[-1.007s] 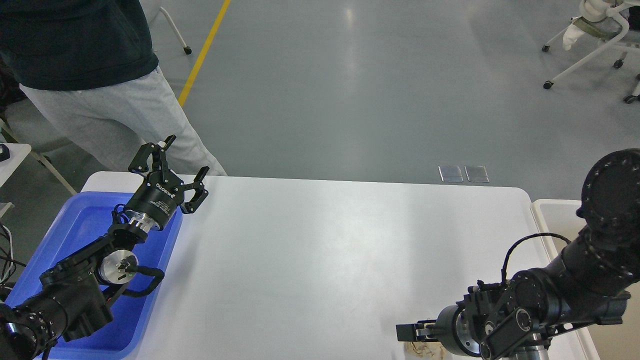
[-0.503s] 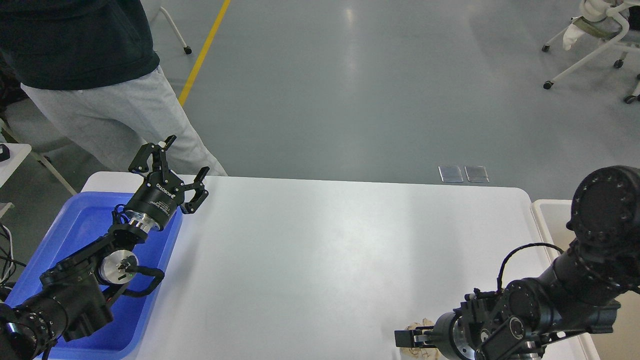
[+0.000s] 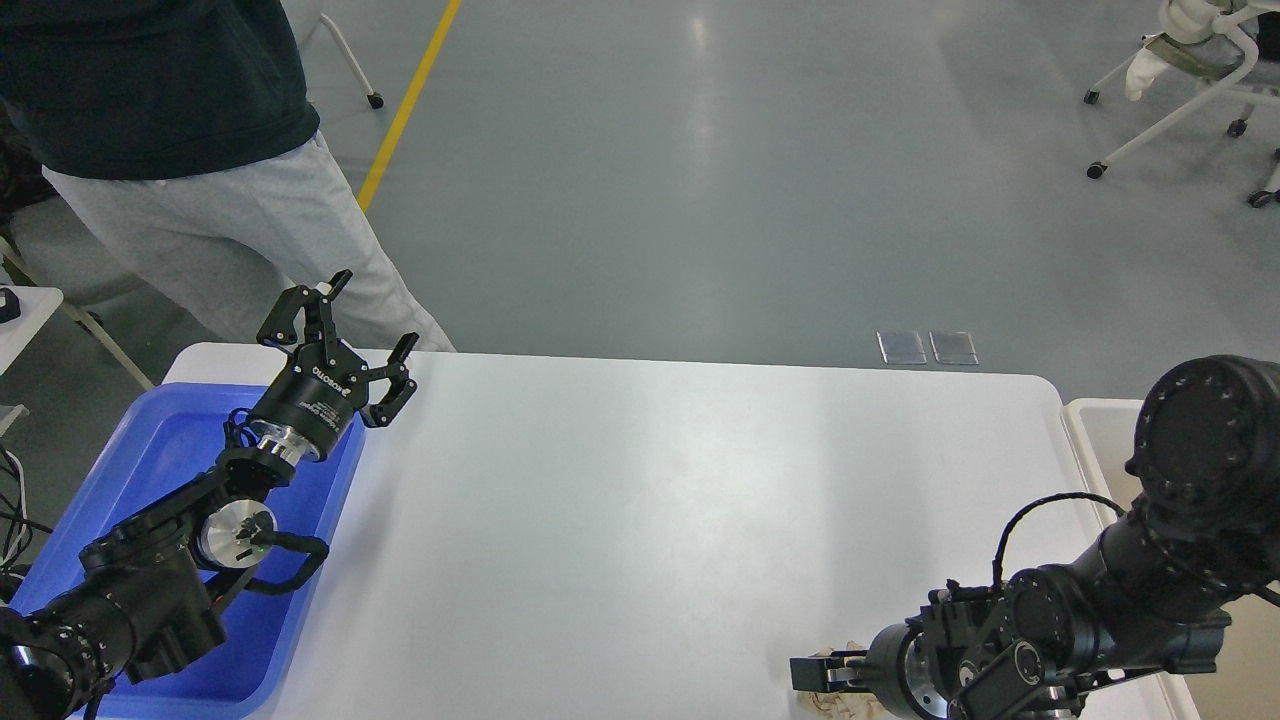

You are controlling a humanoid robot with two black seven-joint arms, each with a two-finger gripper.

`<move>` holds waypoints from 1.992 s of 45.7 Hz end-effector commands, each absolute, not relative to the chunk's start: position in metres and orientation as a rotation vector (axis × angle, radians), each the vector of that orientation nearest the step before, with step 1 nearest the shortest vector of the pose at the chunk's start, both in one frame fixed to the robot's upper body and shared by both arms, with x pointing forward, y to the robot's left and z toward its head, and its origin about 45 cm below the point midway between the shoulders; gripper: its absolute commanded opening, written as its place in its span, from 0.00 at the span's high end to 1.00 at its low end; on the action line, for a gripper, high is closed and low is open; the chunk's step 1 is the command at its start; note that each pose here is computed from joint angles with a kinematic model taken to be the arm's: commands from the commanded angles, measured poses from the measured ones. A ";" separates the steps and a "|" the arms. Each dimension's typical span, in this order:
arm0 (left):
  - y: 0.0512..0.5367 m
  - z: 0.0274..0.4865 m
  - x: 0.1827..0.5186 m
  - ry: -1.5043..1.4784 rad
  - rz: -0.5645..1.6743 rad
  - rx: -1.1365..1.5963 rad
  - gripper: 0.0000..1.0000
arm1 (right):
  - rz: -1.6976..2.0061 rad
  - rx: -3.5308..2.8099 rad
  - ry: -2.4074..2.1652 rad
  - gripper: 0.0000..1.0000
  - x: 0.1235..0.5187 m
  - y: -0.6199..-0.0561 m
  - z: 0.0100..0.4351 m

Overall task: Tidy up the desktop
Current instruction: 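Lower the right gripper onto the tissue and close it, then lift the tissue with the right gripper and carry it toward the white bin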

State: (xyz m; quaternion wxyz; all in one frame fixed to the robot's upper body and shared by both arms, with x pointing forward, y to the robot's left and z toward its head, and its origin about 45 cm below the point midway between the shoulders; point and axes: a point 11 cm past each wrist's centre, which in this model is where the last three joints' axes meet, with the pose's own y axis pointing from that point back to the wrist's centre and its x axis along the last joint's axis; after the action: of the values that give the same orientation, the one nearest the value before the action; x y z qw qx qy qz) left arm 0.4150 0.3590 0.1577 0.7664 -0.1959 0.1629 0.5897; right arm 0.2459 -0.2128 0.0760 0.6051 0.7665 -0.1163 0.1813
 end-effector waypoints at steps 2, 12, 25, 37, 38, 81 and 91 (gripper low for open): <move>0.359 0.158 0.415 0.354 1.281 -0.426 0.00 | 0.460 1.793 -0.254 0.22 0.247 -0.212 0.076; 0.359 0.158 0.415 0.354 1.281 -0.426 0.00 | 0.451 1.785 -0.249 0.39 0.245 -0.216 0.076; 0.359 0.158 0.415 0.354 1.281 -0.426 0.00 | 0.440 1.750 -0.235 1.00 0.241 -0.231 0.081; 0.359 0.158 0.415 0.354 1.281 -0.426 0.00 | 0.428 1.750 -0.276 1.00 0.247 -0.241 0.097; 0.359 0.158 0.415 0.354 1.281 -0.427 0.00 | 0.429 1.752 -0.284 1.00 0.249 -0.242 0.099; 0.359 0.158 0.415 0.354 1.281 -0.427 0.00 | 0.233 1.969 -1.071 1.00 0.364 -0.391 0.333; 0.359 0.158 0.415 0.354 1.281 -0.427 0.00 | 0.153 1.825 -1.350 1.00 0.370 -0.485 0.350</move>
State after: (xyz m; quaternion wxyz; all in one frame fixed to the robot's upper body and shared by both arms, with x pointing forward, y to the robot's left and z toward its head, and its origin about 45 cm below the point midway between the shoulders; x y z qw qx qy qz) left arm 0.4150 0.3590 0.1578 0.7662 -0.1963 0.1628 0.5898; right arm 0.3687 -0.3971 0.3201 0.4512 0.7738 -0.4340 0.0964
